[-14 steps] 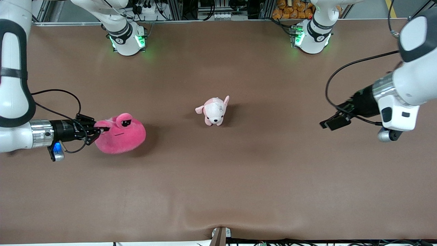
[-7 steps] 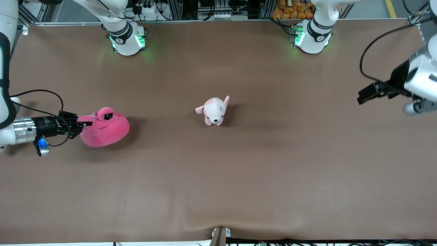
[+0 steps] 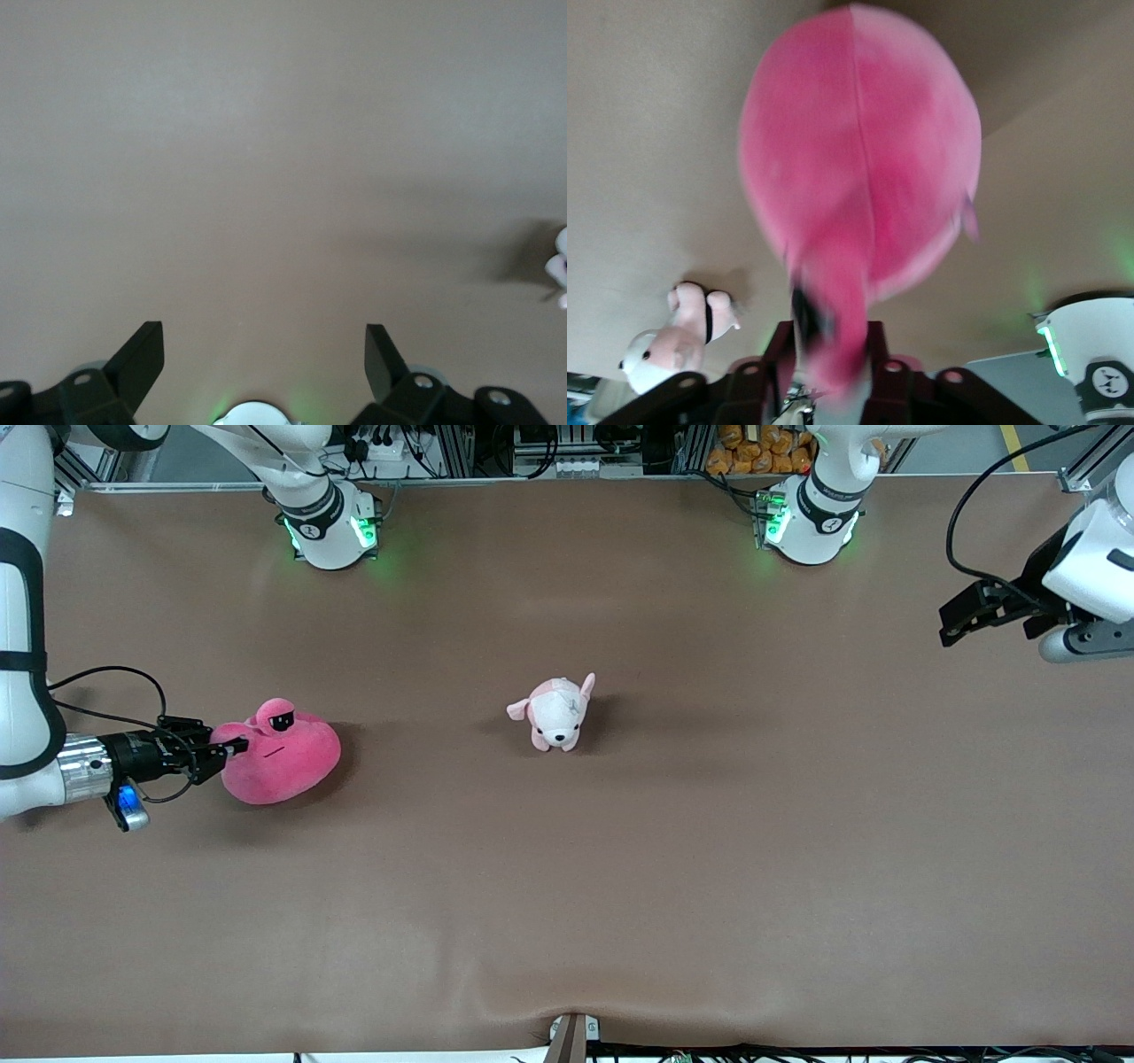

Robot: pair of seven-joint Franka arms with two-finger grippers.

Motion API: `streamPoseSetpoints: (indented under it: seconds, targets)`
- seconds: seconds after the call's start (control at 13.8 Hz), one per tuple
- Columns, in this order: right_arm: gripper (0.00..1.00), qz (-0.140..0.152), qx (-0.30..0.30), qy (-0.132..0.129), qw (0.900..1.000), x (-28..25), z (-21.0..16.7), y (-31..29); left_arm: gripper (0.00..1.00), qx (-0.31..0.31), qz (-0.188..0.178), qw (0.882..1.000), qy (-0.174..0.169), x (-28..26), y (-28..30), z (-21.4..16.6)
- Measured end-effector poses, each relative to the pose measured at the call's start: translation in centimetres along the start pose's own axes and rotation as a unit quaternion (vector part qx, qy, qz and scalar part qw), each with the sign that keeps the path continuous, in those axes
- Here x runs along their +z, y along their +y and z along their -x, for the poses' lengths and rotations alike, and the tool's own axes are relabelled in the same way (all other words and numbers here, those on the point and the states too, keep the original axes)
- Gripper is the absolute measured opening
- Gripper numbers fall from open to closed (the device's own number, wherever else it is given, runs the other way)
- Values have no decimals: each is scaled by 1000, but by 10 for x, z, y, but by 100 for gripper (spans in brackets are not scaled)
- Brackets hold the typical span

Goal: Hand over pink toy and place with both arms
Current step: 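Carry the plush with the right gripper while the left gripper retracts, then open the right gripper and withdraw it from the pink plush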

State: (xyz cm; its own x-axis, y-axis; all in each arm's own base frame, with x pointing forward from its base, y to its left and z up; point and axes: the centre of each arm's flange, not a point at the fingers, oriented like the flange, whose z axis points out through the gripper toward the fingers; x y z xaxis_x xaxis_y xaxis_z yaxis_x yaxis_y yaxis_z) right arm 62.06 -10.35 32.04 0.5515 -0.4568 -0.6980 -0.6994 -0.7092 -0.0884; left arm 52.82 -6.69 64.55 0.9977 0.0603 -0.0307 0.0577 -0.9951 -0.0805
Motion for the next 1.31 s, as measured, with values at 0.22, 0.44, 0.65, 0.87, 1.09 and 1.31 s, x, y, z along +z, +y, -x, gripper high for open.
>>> streamPoseSetpoints:
  seconds: [0.22,0.44,0.65,0.87,1.09,1.31]
  targets:
    - [77,39,-59,36,997,-12,12,-17,100,-2,-1,1000,3,-4,-5,10]
    - [100,81,-138,79,984,-28,21,-22,100,-10,-1,1000,-1,-2,-16,17]
    - [100,112,-184,129,968,-41,50,-49,100,-15,0,1000,-4,2,-26,17]
    - [100,137,-227,172,949,-54,97,-76,100,-10,1,1000,5,-6,-23,23]
    - [100,166,-270,222,922,-65,146,-98,100,-6,2,1000,14,-15,-19,29]
    - [100,175,-310,254,899,-65,173,-101,100,-5,3,1000,21,-18,-18,29]
